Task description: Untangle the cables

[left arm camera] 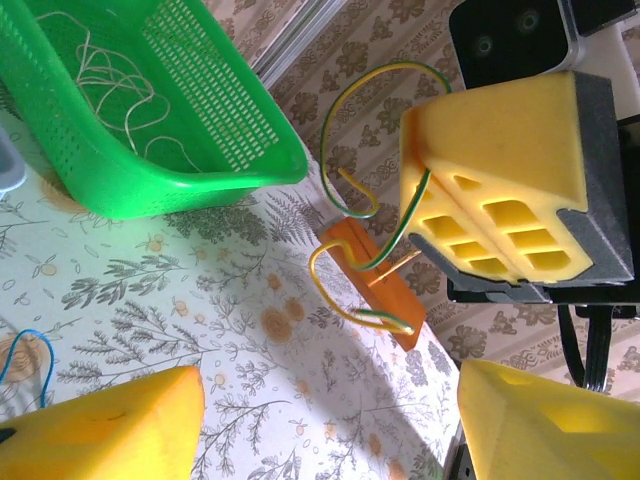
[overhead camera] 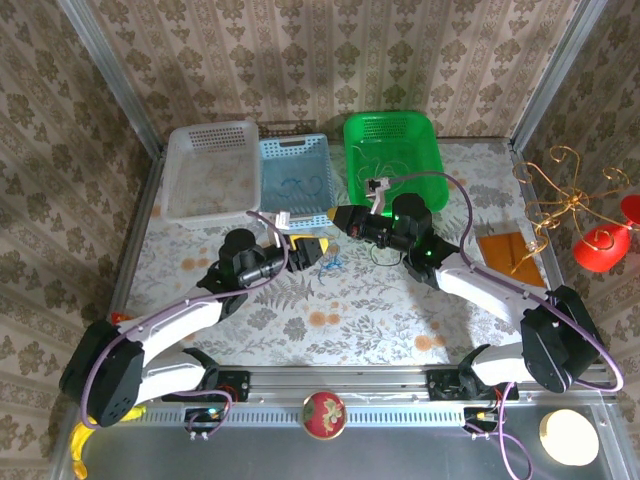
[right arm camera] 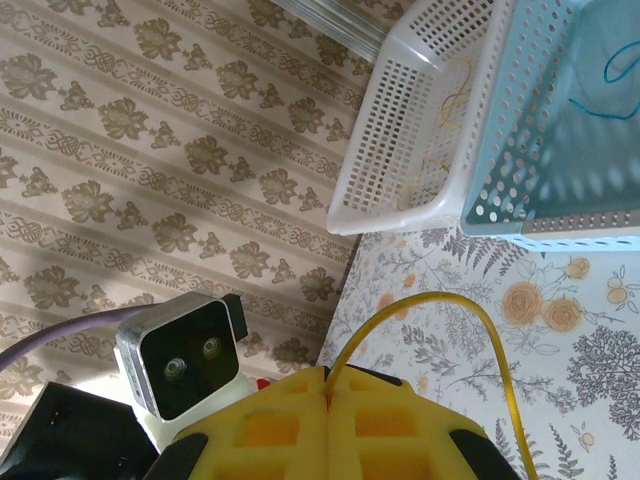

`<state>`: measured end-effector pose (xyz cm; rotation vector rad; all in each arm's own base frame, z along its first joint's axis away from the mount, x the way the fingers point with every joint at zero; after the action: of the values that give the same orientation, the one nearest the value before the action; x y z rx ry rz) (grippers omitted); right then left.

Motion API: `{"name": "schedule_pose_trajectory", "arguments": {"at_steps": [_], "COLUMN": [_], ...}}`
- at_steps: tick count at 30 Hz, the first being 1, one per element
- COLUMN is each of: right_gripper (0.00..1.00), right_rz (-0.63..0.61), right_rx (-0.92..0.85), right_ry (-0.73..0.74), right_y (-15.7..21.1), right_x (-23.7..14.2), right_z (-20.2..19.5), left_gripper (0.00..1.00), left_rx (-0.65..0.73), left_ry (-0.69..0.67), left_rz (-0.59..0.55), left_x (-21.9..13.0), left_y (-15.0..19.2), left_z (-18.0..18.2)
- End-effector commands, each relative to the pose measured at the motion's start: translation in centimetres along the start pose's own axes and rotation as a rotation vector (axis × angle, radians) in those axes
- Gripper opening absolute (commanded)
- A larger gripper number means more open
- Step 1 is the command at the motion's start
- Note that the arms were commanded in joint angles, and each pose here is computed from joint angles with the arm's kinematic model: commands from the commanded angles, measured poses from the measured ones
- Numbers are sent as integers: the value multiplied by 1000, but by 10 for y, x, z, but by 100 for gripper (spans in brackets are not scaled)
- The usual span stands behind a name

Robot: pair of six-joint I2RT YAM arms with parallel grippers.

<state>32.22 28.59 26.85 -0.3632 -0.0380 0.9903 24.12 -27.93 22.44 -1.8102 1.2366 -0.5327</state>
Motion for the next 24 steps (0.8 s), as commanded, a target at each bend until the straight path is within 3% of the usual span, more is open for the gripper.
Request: {"name": "schedule_pose_trajectory", "arguments": {"at_steps": [1,8,18,24], "right_gripper": [0,0,0,0], "right_rz": [-19,-16,-16,-18], "right_rx": [15,16,12,9], "right_ry": [8,0,-7,-8], "right_y": [-1,1,2,1], "right_x": [3,4,4,4], "right_z": [-2,0,4,4], "left_gripper": [68,68,51,48], "left_rx": [41,54,47,45], "left_ry": [54,50,50,50], "left_rz": [-91,-101,-100,-95], "left_x": [5,9,14,15], "left_y": [-29,-34,-32,-30], "left_z": [-18,-18,-15,-13]}}
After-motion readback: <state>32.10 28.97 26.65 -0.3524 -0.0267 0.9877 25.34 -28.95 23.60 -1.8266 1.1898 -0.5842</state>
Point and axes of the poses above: each hand's point on the last joint's axis, 136 mm out from that joint toward the fingers, its own x axis out along the fingers, its own z axis along the line the jaws close on, y = z × x, the point moved 1 cm from there along -x, back along the fingers, and after that the axes turned 12 degrees about x, right-handed, at the moved point
